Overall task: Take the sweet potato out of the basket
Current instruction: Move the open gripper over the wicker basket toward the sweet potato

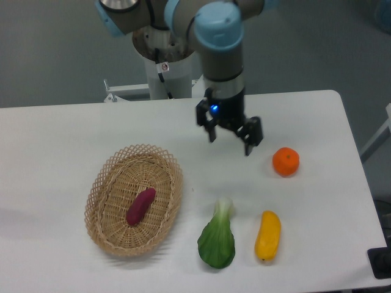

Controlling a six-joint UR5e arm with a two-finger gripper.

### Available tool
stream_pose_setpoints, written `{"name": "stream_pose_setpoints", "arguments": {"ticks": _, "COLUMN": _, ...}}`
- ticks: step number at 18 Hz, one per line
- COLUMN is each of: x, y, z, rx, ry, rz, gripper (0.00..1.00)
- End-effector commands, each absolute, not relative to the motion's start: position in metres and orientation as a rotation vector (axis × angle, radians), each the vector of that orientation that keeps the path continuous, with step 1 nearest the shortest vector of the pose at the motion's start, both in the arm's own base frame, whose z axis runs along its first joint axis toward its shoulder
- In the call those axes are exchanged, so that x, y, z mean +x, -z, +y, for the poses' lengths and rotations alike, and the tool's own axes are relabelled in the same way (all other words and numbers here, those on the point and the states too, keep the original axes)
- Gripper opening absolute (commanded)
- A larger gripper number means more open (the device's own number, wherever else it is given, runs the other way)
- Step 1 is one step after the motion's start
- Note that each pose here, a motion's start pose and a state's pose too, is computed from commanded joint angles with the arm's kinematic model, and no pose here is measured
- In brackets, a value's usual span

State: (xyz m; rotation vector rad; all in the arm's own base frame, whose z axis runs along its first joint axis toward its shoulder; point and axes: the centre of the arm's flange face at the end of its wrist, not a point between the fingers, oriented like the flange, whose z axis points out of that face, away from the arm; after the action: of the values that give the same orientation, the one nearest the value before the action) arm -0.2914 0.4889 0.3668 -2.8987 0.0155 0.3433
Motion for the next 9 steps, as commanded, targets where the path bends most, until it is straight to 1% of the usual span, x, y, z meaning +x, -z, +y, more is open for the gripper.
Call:
{"name": "stream_pose_setpoints", "arguments": {"ticks": 5, "x": -0.240, "y": -0.327, "z": 0.535, "rx": -2.928, "ry": -0.272, "rz": 0.068, "gripper": 1.00}}
{"name": "stream_pose_setpoints", "arguments": {"ticks": 6, "x": -0.235, "y": -0.319, "z": 0.541, "rx": -2.934, "ry": -0.251, "rz": 0.040, "gripper": 1.00}}
{"name": "stream_pose_setpoints", "arguments": {"ticks": 9, "x": -0.209, "y": -0.293, "z": 0.557, "rx": -2.967, "ry": -0.204, "rz": 0.102, "gripper": 1.00}}
